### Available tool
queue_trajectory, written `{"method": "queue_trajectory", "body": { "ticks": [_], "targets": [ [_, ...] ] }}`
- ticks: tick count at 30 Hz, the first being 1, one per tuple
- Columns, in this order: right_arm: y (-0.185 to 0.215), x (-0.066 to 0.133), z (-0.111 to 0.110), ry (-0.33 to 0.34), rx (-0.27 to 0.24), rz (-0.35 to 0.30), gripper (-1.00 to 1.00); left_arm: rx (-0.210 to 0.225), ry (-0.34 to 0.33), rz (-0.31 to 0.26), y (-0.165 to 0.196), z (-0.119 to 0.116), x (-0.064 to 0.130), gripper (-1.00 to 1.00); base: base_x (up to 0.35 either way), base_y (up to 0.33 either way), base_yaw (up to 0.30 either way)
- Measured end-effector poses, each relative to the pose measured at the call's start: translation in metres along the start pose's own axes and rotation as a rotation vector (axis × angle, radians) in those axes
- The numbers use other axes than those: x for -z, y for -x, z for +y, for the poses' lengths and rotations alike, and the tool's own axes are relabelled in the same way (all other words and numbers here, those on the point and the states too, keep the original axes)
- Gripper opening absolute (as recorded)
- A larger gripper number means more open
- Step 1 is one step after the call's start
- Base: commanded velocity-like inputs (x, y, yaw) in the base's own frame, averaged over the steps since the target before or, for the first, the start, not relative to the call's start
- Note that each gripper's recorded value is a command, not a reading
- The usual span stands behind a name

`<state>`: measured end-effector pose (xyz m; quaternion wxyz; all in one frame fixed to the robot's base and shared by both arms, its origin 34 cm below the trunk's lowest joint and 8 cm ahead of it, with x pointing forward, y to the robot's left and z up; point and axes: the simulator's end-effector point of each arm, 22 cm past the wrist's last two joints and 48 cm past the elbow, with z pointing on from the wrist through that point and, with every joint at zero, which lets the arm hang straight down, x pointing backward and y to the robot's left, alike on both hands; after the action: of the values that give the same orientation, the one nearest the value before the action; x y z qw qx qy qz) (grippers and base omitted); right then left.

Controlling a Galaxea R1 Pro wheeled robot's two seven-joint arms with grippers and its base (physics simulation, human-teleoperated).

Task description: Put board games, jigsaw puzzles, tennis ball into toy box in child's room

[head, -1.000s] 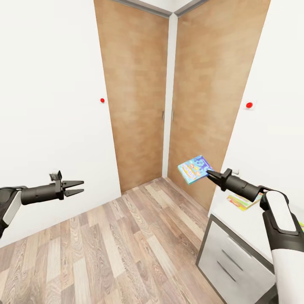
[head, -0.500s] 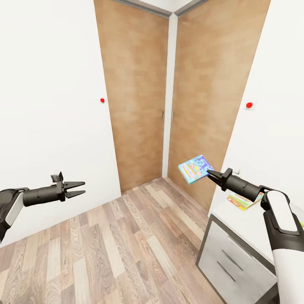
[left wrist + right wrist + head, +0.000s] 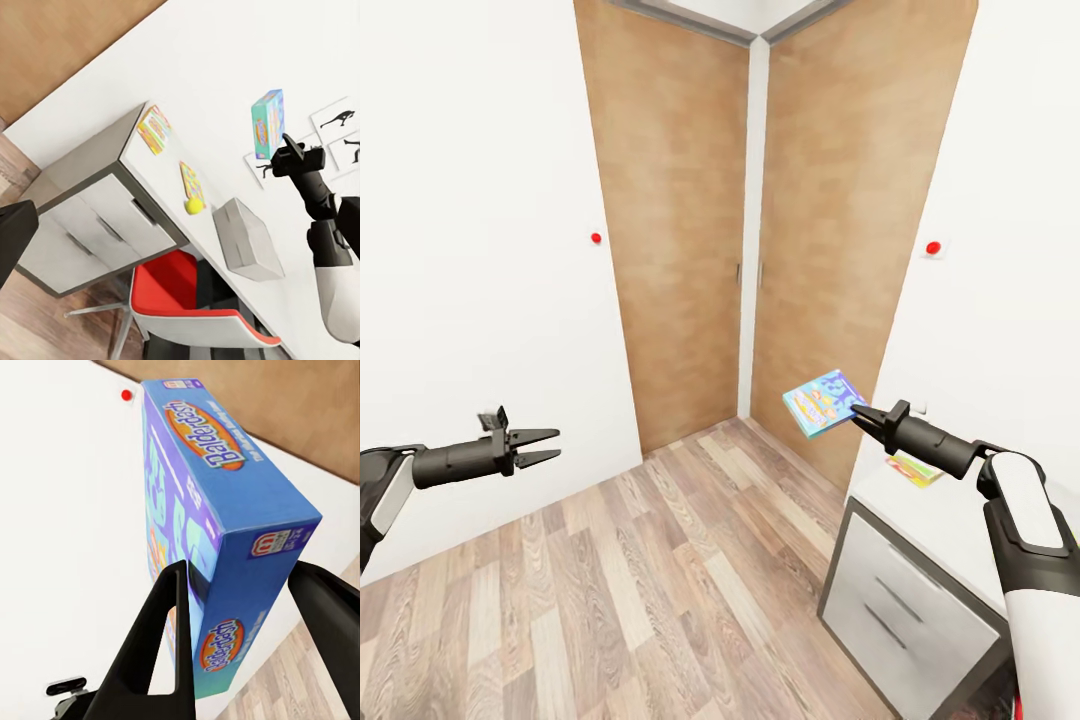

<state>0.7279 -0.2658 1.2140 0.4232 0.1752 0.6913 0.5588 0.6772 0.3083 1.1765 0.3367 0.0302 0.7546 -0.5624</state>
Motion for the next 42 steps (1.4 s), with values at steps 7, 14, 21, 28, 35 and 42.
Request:
{"method": "queue_trajectory", "body": {
  "ticks": [7, 14, 21, 28, 35, 42],
  "targets": [
    [0.001, 0.001, 0.001, 0.000, 0.001, -0.004, -1.00, -0.003, -0.001, -0.001, 0.001, -0.002, 0.000, 1.00, -0.002, 0.001, -0.162],
    [0.001, 0.001, 0.003, 0.000, 0.004, -0.006, -1.00, -0.007, -0.003, -0.003, 0.001, -0.005, 0.001, 1.00, 0.000, 0.000, -0.245],
    [0.001, 0.002, -0.001, -0.010, -0.005, -0.005, -1.00, -0.012, -0.003, -0.002, 0.002, -0.007, 0.002, 1.00, 0.000, 0.000, -0.249],
    [0.000, 0.003, -0.005, -0.016, -0.018, -0.003, -1.00, -0.017, -0.003, -0.001, 0.002, -0.010, 0.002, 1.00, 0.000, 0.000, -0.249],
    [0.001, 0.003, -0.001, -0.011, -0.015, -0.005, -1.00, -0.023, -0.003, -0.001, 0.002, -0.013, 0.003, 1.00, 0.000, 0.000, -0.232],
    [0.006, 0.009, 0.006, 0.005, -0.017, -0.016, -1.00, -0.036, -0.008, -0.014, 0.007, -0.020, 0.008, 1.00, 0.000, 0.000, -0.203]
  ]
}}
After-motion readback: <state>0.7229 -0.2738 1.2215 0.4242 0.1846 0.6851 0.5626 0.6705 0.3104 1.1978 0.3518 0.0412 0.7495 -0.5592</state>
